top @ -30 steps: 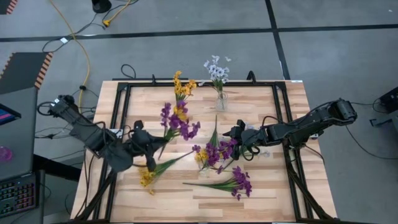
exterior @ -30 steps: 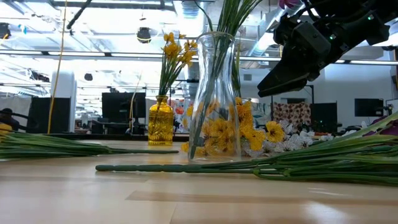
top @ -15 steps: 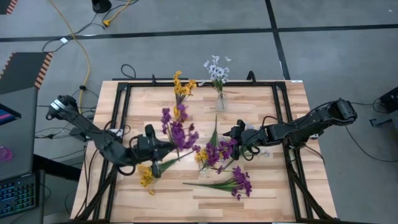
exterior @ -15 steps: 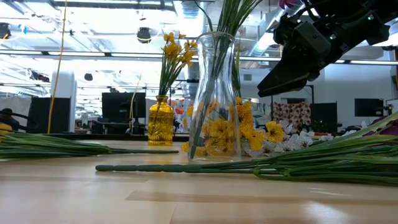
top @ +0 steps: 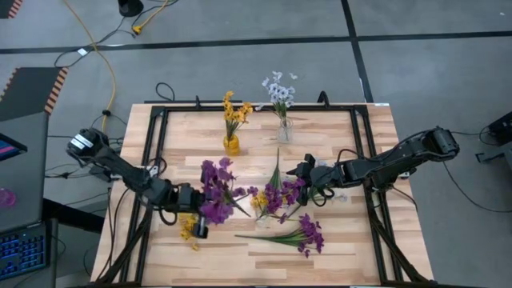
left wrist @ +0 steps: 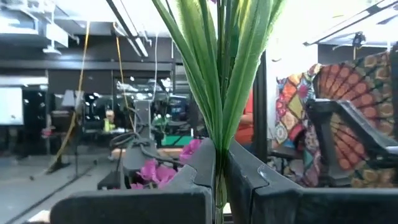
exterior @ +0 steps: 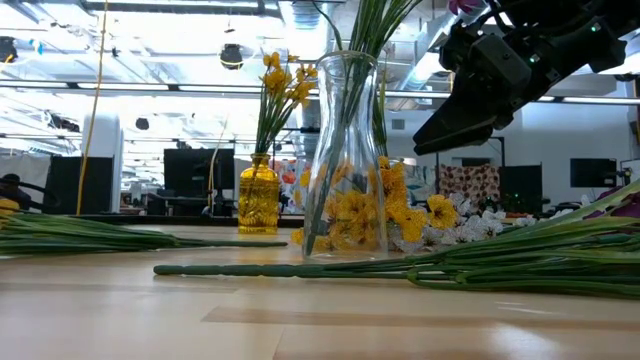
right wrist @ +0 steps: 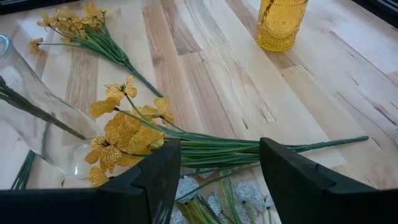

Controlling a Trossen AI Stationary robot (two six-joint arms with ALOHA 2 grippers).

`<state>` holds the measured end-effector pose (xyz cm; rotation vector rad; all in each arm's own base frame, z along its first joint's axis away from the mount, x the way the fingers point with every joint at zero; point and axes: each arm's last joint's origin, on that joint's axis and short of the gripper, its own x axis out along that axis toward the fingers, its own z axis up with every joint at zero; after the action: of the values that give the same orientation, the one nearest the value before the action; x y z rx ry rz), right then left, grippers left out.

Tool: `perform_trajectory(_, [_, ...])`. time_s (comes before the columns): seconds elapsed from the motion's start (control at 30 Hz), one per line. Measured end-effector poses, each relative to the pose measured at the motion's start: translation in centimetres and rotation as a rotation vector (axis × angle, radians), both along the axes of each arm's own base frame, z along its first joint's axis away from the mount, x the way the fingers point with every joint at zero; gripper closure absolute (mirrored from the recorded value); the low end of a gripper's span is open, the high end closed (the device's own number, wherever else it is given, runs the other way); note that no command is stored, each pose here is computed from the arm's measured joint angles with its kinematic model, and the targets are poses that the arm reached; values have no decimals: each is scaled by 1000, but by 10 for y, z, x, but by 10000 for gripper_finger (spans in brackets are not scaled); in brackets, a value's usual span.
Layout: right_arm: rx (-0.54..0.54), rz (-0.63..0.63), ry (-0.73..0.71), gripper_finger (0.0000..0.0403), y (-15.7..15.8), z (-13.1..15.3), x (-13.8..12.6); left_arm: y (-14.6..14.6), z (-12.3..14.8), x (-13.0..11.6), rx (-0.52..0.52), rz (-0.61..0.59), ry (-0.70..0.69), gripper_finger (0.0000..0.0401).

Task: Sort flowers into vase by color
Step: Put the left violet flowers into the bottom transparent vase

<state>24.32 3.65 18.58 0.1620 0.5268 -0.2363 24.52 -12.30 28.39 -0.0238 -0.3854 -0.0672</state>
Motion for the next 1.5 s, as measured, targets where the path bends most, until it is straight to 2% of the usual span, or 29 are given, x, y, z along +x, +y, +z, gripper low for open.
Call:
perform_trajectory(0.4, [2,-1,0,159,0,0,0,1,-36,28,41,36,-17,401])
perform_trajectory(0.7, [1,-1,0,159,0,0,0,1,-48,35,51,35,52,384])
perform_trajectory(1.1, [-1,0,0,159,0,0,0,0,-63,39,120,36,199,372])
perform_trajectory(1.23, [-1,0,1,159,0,0,0,0,-64,39,114,65,215,372])
perform_trajectory(1.33, [-1,0,1,159,0,0,0,1,-65,39,69,89,224,370])
perform_trajectory(1.5, [-1,0,0,159,0,0,0,2,-66,39,29,106,246,336])
